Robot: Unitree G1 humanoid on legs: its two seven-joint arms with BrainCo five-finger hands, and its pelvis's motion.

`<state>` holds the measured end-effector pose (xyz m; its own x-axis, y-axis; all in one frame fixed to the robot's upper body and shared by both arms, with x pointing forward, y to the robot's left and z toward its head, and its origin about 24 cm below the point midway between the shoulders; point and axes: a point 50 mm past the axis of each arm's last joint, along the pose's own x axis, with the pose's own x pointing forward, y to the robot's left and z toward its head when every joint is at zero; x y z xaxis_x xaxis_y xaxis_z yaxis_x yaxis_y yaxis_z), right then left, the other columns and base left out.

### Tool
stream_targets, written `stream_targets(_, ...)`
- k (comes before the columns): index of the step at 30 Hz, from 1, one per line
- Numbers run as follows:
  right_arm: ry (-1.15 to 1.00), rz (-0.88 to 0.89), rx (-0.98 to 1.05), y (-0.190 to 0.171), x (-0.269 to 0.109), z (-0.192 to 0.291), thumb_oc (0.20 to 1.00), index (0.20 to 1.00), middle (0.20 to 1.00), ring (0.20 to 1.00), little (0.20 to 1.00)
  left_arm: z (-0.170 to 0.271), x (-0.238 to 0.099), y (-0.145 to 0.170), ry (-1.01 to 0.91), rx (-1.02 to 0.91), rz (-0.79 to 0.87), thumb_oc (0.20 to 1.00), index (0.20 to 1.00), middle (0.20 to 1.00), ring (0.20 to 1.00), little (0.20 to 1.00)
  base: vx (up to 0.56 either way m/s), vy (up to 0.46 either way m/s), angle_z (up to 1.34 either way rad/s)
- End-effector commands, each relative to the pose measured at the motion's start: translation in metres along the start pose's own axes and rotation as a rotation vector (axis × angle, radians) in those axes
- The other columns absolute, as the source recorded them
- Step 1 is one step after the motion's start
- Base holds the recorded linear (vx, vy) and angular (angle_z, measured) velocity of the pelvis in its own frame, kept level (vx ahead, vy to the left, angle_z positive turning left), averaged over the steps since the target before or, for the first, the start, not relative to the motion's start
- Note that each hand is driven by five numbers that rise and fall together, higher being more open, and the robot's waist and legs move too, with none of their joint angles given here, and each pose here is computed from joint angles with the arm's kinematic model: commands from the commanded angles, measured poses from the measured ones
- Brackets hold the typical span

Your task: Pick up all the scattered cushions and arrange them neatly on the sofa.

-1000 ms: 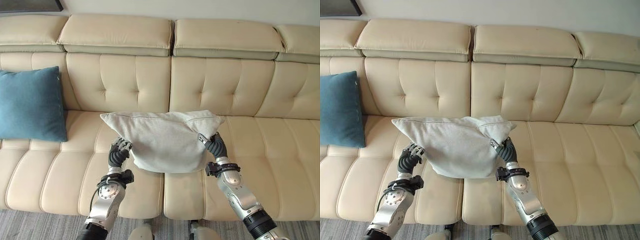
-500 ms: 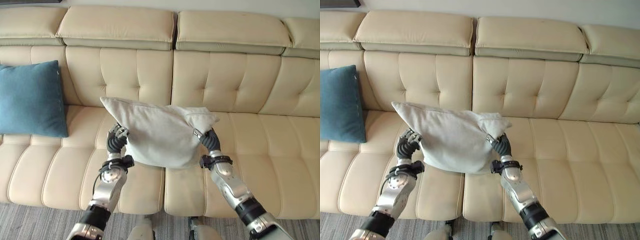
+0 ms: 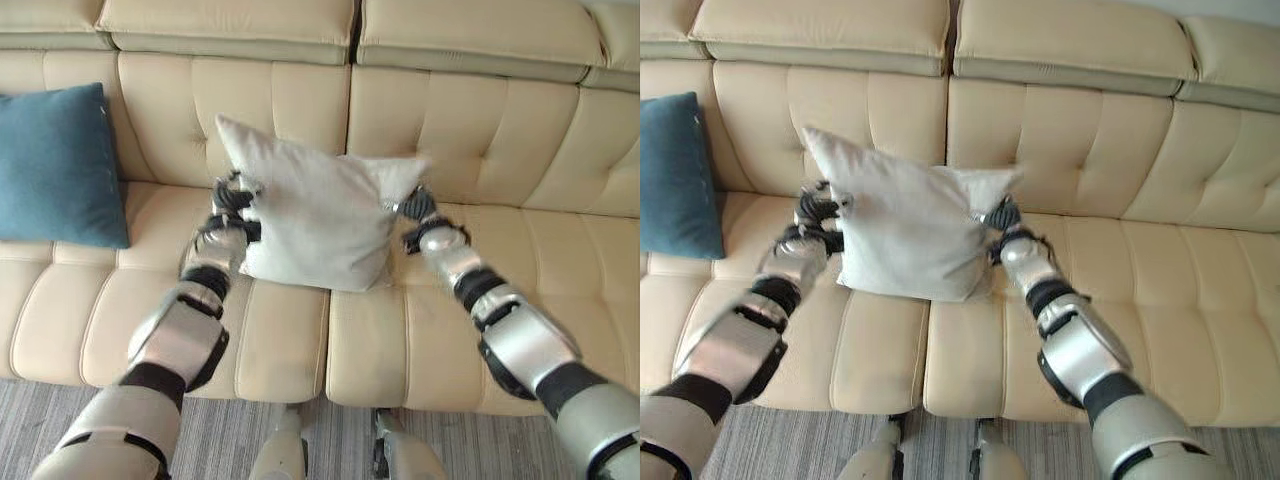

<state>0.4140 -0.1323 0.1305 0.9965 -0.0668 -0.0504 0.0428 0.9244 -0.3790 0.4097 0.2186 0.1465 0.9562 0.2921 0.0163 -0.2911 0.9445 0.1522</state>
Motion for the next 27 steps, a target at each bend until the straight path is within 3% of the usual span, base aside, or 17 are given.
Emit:
stream_targets(1,-0.002,-0.104,0.164,-0.017,0.004,0.008,1.0,1.0,1.0,1.0,1.0,0.013,0.007,0.02,0.005,-0.191,0.062,1.0,1.0,1.0,1.0,1.0,0.02,0.02,-0.04)
stream_targets(4,-0.012,-0.222,0.349,-0.041,0.001,-0.003,1.0,1.0,1.0,1.0,1.0,-0.008,0.001,0.035,0.046,-0.353,0.113,1.0,1.0,1.0,1.0,1.0,0.07,0.037,-0.06)
stream_targets(6,-0.022,-0.346,0.454,-0.083,-0.017,-0.045,1.0,1.0,1.0,1.0,1.0,-0.055,-0.017,0.069,0.092,-0.309,0.169,1.0,1.0,1.0,1.0,1.0,0.11,0.056,-0.12)
stream_targets(7,-0.018,-0.345,0.453,-0.083,-0.017,-0.047,1.0,1.0,1.0,1.0,1.0,-0.057,-0.018,0.068,0.095,-0.307,0.169,1.0,1.0,1.0,1.0,1.0,0.11,0.039,-0.19)
stream_targets(8,-0.011,-0.36,0.454,-0.095,-0.034,-0.075,1.0,1.0,1.0,1.0,1.0,-0.073,-0.031,0.081,0.078,-0.178,0.157,1.0,1.0,1.0,1.0,1.0,0.08,0.024,-0.18)
stream_targets(10,0.011,-0.353,0.441,-0.097,-0.045,-0.092,1.0,1.0,1.0,1.0,1.0,-0.086,-0.04,0.084,0.096,-0.114,0.142,1.0,1.0,1.0,1.0,1.0,0.06,0.025,-0.1)
stream_targets(11,0.038,-0.318,0.428,-0.101,-0.076,-0.128,1.0,1.0,1.0,1.0,1.0,-0.111,-0.067,0.09,0.091,0.04,0.097,1.0,1.0,1.0,1.0,1.0,0.03,0.019,-0.08)
stream_targets(19,0.272,-0.156,0.316,-0.078,-0.161,-0.208,1.0,1.0,1.0,1.0,1.0,-0.175,-0.14,0.08,0.237,0.02,-0.016,1.0,1.0,1.0,1.0,1.0,-0.02,0.019,-0.1)
stream_targets(27,0.397,-0.091,0.298,-0.059,-0.186,-0.234,1.0,1.0,1.0,1.0,1.0,-0.201,-0.17,0.07,0.35,-0.011,-0.066,1.0,1.0,1.0,1.0,1.0,-0.2,-0.015,-0.16)
